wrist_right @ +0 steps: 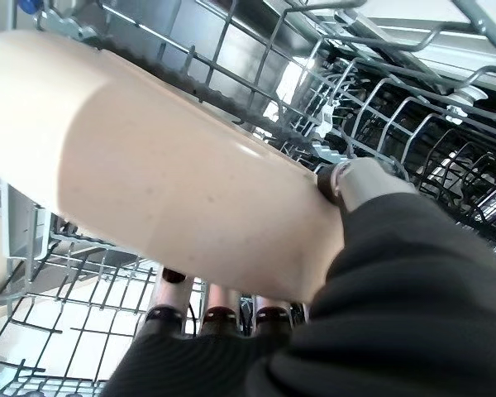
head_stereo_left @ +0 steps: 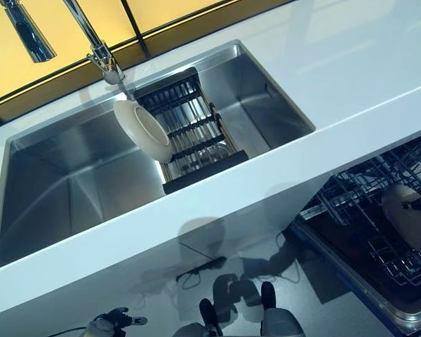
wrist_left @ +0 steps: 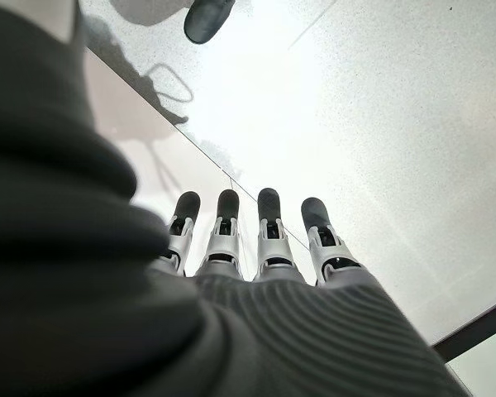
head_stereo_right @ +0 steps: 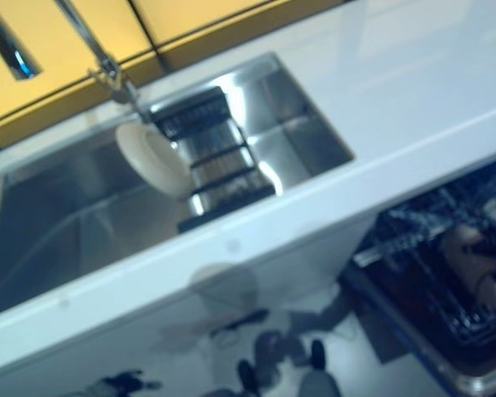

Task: Take plates into dishwasher

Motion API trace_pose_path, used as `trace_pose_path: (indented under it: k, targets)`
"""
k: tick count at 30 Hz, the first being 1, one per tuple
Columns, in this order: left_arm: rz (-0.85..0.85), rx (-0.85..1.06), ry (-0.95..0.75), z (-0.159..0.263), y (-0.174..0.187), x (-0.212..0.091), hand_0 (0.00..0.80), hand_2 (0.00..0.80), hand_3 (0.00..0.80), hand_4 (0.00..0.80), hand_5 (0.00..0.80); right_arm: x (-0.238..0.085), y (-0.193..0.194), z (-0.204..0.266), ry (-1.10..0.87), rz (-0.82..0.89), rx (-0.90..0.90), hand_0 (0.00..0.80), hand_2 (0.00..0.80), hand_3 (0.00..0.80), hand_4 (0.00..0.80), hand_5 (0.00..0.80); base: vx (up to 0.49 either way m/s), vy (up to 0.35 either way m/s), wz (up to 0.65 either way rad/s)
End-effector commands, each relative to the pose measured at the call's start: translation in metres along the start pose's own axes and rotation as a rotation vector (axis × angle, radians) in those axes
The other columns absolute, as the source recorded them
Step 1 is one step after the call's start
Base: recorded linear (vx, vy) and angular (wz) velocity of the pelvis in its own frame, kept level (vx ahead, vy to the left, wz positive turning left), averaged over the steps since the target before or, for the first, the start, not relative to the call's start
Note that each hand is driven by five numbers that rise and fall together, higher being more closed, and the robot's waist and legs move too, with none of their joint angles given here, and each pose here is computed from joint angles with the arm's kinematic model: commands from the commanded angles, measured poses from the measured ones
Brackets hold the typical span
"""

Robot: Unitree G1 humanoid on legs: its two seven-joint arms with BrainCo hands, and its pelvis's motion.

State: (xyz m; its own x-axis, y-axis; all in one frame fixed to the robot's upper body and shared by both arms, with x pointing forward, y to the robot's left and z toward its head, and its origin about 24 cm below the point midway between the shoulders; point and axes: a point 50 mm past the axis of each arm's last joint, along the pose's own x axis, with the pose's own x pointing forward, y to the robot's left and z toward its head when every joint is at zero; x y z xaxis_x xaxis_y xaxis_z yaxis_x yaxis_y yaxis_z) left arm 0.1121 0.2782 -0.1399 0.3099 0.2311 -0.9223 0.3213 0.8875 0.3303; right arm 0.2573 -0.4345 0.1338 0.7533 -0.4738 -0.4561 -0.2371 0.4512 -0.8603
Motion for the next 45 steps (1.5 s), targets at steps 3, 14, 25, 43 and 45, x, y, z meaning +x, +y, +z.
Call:
trace_pose_path:
  k: [3, 14, 25, 43, 45]
  targets:
    - [0.036, 0.052, 0.069, -0.015, 0.016, -0.002, 0.0, 0.0, 0.0, 0.0, 0.0, 0.007, 0.015, 0.001, -0.003, 0.058, 0.073, 0.0, 0.0, 0.0, 0.0, 0.0, 0.042, -0.009, 0.0]
    - [0.058, 0.068, 0.111, -0.027, 0.023, -0.004, 0.0, 0.0, 0.0, 0.0, 0.0, 0.0, 0.011, -0.009, 0.003, 0.045, 0.116, 0.0, 0.0, 0.0, 0.0, 0.0, 0.048, -0.008, 0.0]
    - [0.081, 0.049, 0.155, -0.038, 0.028, -0.006, 0.0, 0.0, 0.0, 0.0, 0.0, -0.029, -0.044, -0.036, 0.089, -0.053, 0.173, 0.0, 0.0, 0.0, 0.0, 0.0, 0.063, 0.033, -0.01]
    - [0.115, -0.005, 0.219, -0.059, 0.037, -0.01, 0.0, 0.0, 0.0, 0.0, 0.0, -0.129, -0.203, -0.002, 0.048, -0.654, 0.134, 0.0, 0.0, 0.0, 0.0, 0.0, 0.029, 0.012, 0.0]
    - [0.112, -0.009, 0.228, -0.062, 0.035, -0.011, 0.0, 0.0, 0.0, 0.0, 0.0, -0.133, -0.21, 0.019, -0.031, -0.688, 0.078, 0.0, 0.0, 0.0, 0.0, 0.0, 0.036, 0.044, 0.09]
